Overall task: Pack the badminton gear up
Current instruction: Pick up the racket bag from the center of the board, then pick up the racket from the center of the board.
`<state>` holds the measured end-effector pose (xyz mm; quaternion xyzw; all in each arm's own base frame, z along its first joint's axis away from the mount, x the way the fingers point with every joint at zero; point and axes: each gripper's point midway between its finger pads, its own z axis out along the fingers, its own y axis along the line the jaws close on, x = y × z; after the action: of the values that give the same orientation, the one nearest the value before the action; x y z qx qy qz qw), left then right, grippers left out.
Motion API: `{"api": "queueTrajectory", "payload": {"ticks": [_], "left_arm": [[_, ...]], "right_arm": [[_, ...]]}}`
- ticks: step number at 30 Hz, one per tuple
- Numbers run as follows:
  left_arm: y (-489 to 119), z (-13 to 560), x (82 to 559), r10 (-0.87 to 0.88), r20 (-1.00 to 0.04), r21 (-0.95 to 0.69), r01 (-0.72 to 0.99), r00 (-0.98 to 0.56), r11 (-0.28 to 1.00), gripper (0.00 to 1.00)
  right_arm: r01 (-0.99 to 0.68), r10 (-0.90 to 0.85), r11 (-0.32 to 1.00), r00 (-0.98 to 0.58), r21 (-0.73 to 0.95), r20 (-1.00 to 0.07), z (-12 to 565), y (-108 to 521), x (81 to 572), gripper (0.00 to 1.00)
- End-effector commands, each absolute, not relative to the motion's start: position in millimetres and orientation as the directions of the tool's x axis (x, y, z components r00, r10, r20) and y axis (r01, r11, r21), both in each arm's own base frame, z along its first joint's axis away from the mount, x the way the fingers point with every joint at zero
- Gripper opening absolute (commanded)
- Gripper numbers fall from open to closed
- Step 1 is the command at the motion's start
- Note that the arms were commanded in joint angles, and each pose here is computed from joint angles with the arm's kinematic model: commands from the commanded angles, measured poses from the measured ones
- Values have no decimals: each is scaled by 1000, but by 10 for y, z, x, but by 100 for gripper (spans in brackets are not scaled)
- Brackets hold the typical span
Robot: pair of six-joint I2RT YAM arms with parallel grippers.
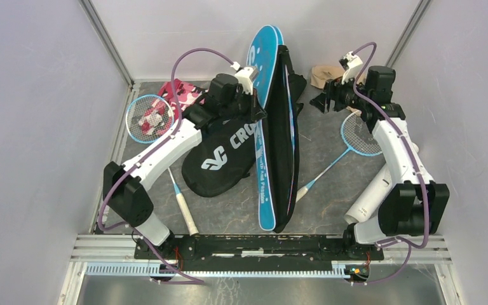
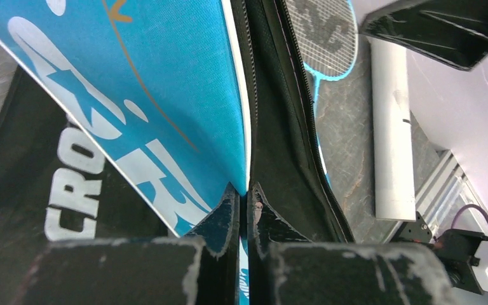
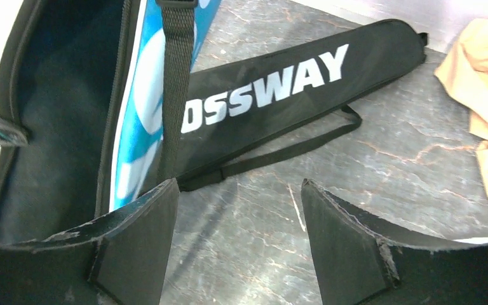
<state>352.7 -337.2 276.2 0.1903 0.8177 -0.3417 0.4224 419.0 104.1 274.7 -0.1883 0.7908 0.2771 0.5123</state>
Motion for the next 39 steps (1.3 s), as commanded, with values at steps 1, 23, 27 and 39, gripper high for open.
{"api": "queueTrajectory", "payload": {"ticks": [1,23,27,39], "left_arm": [[-3186,3096,3599,-47,-862,-387,595,-505,705,2],[-2744,2953,3621,60,-908,-224,601,-415,768,2],[-2758,2931,3619,61,-907,-228,607,-418,761,2],[-2778,2952,3597,57,-908,-236,620,-416,748,2]], "right_arm": [[-562,-143,825,-317,65,-937,2884,838,4098,77],[120,139,990,-659,79,-739,875,-310,3396,76],[154,170,984,-684,87,-709,703,-327,3391,72],[184,231,973,-739,141,-633,309,-257,3463,59]]}}
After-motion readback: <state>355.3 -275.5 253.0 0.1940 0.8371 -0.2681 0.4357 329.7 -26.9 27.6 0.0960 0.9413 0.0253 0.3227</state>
